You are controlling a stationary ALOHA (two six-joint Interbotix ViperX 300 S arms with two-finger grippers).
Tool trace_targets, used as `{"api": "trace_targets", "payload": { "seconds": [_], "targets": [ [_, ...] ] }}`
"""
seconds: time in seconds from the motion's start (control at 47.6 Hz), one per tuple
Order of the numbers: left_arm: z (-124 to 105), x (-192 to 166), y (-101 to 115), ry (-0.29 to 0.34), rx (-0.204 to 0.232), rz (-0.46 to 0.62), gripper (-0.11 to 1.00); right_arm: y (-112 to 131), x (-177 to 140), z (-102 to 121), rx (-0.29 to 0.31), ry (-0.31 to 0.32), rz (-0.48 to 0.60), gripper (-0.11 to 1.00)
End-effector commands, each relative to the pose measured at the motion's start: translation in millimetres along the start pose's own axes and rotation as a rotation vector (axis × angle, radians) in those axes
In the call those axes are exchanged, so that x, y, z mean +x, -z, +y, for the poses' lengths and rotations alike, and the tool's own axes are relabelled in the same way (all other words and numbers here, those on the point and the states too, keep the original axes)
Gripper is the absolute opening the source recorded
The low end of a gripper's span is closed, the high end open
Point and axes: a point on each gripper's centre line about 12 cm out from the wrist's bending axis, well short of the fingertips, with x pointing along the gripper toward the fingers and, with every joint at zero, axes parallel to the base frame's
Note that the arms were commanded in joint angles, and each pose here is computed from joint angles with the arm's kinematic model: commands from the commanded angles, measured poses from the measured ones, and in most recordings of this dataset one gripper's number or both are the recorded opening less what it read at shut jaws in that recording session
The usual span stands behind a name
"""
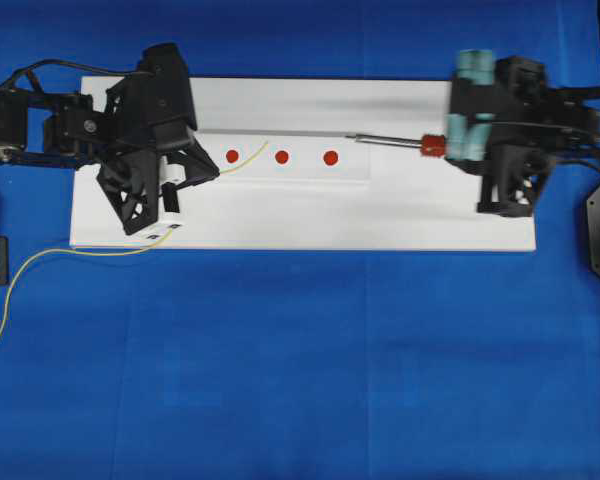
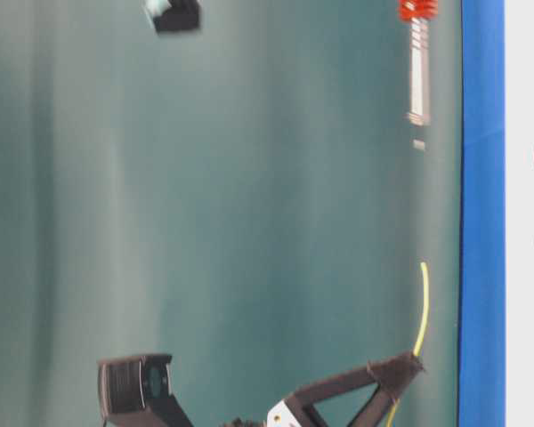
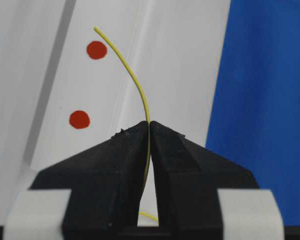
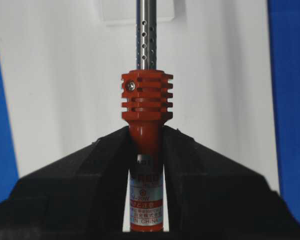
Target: Touch the tip of the soldering iron to the tip of the solder at the mark.
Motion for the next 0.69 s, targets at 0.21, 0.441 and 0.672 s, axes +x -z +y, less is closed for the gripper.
{"api": "trace_targets", "payload": {
  "seconds": [0.21, 0.441, 0.672],
  "targets": [
    [-1.3, -14.1, -5.8, 0.014, -0.004, -0.094, 0.02, 0.4, -10.9, 1.4, 0.051, -0.028, -0.140, 0.06],
    [-38.0, -22.2, -6.2, 0.118, -0.027, -0.124, 0.02, -14.2, -20.8, 26.6, 0.102, -0.133, -0.217, 0.06],
    [-110.5, -35.8, 16.0, 0.330, 0.043, -0.130, 0.02, -4.2, -28.1, 95.7, -0.014, -0.332, -0.218, 0.06]
  ]
}}
